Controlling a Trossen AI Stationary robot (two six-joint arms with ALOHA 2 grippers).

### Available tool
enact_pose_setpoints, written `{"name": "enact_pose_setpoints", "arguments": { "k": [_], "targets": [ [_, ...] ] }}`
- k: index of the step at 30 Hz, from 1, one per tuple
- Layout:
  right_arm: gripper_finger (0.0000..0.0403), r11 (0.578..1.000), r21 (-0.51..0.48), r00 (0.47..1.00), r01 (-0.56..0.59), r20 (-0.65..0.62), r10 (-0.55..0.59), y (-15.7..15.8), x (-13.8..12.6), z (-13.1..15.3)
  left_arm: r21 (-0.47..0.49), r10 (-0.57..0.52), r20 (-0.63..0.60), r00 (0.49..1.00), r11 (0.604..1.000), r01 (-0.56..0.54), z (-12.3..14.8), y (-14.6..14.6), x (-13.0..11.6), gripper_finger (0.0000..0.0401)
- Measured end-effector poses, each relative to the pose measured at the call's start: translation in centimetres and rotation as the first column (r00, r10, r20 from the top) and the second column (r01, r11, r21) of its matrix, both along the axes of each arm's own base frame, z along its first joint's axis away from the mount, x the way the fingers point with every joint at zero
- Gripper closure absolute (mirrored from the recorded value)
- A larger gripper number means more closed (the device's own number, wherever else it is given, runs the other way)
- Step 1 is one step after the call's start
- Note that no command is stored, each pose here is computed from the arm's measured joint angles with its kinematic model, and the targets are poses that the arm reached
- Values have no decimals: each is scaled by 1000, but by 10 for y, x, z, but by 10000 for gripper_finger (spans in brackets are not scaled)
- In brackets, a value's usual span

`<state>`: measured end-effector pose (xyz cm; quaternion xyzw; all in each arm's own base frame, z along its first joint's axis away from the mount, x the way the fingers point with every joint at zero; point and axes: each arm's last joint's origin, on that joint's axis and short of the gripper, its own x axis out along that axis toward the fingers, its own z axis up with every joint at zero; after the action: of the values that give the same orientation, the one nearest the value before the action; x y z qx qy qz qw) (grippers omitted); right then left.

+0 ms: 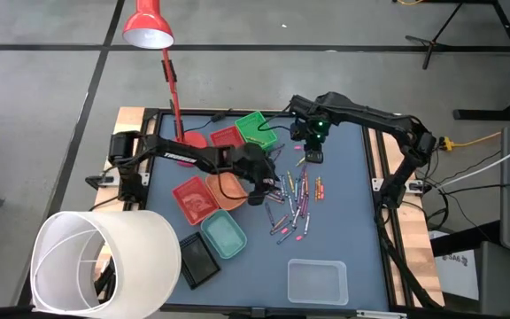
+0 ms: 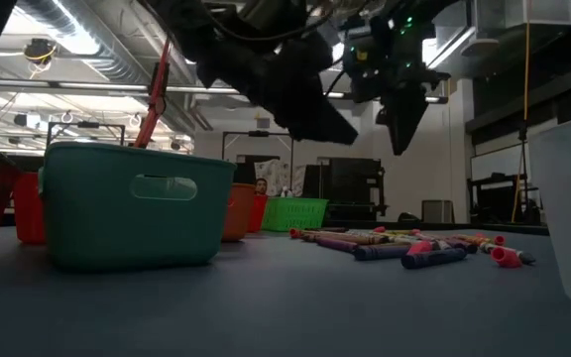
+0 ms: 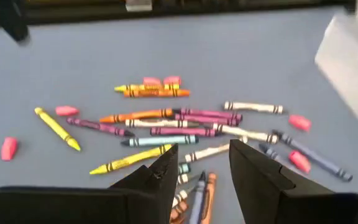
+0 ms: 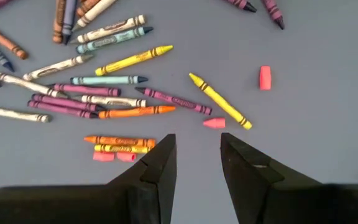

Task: Sort crayons
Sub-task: Put the brown crayon into the orange bin

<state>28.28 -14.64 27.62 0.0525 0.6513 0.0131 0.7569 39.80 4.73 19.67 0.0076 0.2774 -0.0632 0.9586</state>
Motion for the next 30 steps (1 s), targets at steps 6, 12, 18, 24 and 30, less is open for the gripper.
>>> {"name": "enact_pose_setpoints", "arguments": {
  "k": [6, 12, 18, 24, 30],
  "targets": [
    [279, 1000, -16, 998, 0, 66, 1, 6, -11, 20, 13, -34, -139, 990, 999, 36, -10, -5, -4, 274],
    [279, 1000, -22, 993, -2, 114, 4, 11, -18, 32, 4, -36, -202, 979, 999, 37, -25, -5, -4, 274],
    [279, 1000, -19, 992, -2, 127, 4, 12, -20, 34, -10, -40, -286, 958, 999, 38, -56, -5, 0, 274],
    [279, 1000, -5, 995, -2, 102, 3, 12, -21, 17, -13, -39, -322, 946, 999, 36, -70, -4, 1, 274],
    [279, 1000, 8, 997, -2, 76, 1, 13, -22, -4, 10, -15, -327, 945, 1000, 20, -70, -4, 1, 274]
  ]
}}
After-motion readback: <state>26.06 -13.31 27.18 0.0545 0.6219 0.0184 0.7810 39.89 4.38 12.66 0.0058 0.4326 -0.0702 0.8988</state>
